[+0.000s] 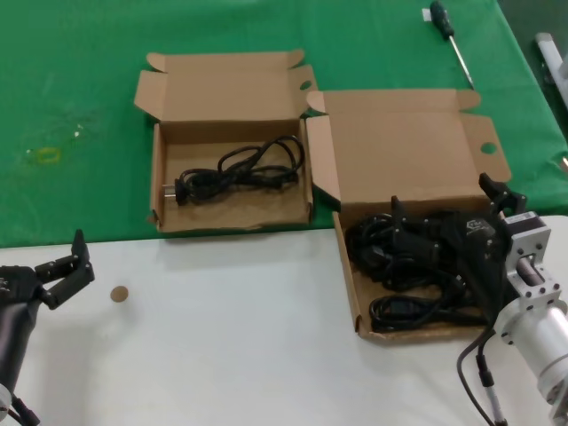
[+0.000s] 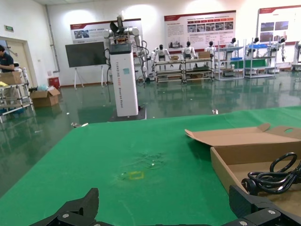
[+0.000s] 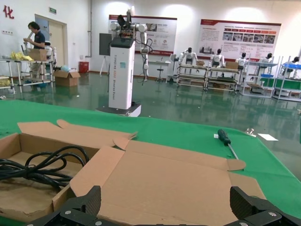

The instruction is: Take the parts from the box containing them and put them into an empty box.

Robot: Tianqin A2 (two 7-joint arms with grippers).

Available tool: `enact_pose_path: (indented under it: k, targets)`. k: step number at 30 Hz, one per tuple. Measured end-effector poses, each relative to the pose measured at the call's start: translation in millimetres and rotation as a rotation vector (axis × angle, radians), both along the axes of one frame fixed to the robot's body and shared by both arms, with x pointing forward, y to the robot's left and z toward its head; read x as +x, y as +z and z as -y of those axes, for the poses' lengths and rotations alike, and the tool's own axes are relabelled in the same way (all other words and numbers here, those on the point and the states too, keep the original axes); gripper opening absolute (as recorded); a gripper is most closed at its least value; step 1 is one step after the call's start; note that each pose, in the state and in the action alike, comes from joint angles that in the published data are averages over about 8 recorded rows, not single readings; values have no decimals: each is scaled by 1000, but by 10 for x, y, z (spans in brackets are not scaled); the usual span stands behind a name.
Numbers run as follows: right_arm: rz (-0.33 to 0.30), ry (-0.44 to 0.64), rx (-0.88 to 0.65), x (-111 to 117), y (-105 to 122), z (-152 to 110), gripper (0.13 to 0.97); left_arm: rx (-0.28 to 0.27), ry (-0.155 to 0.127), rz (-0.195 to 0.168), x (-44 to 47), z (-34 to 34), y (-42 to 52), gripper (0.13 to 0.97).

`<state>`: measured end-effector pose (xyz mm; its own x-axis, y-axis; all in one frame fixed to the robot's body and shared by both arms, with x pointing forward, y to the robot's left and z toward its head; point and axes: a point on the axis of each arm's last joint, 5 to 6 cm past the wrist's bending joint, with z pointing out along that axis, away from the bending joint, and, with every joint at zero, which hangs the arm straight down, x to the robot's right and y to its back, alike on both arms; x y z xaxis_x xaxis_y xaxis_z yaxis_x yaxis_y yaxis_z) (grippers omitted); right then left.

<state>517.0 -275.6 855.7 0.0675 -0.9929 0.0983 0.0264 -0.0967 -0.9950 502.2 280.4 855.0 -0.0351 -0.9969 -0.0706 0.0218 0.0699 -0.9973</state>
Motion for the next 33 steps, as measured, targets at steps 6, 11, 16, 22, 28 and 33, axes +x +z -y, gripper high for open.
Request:
enact_pose_path:
  k: [6, 11, 16, 22, 28, 33]
  targets:
    - [0, 0, 0, 0, 0, 0, 966, 0, 0, 0, 0, 0, 0, 966]
    - [0, 0, 0, 0, 0, 0, 966, 0, 0, 0, 0, 0, 0, 966]
    - [0, 0, 0, 0, 0, 0, 966, 0, 0, 0, 0, 0, 0, 966]
    - [0, 0, 0, 0, 0, 0, 966, 0, 0, 0, 0, 0, 0, 966]
    - [0, 0, 0, 0, 0, 0, 966, 0, 0, 0, 0, 0, 0, 966]
    - [0, 0, 0, 0, 0, 0, 966, 0, 0, 0, 0, 0, 0, 966]
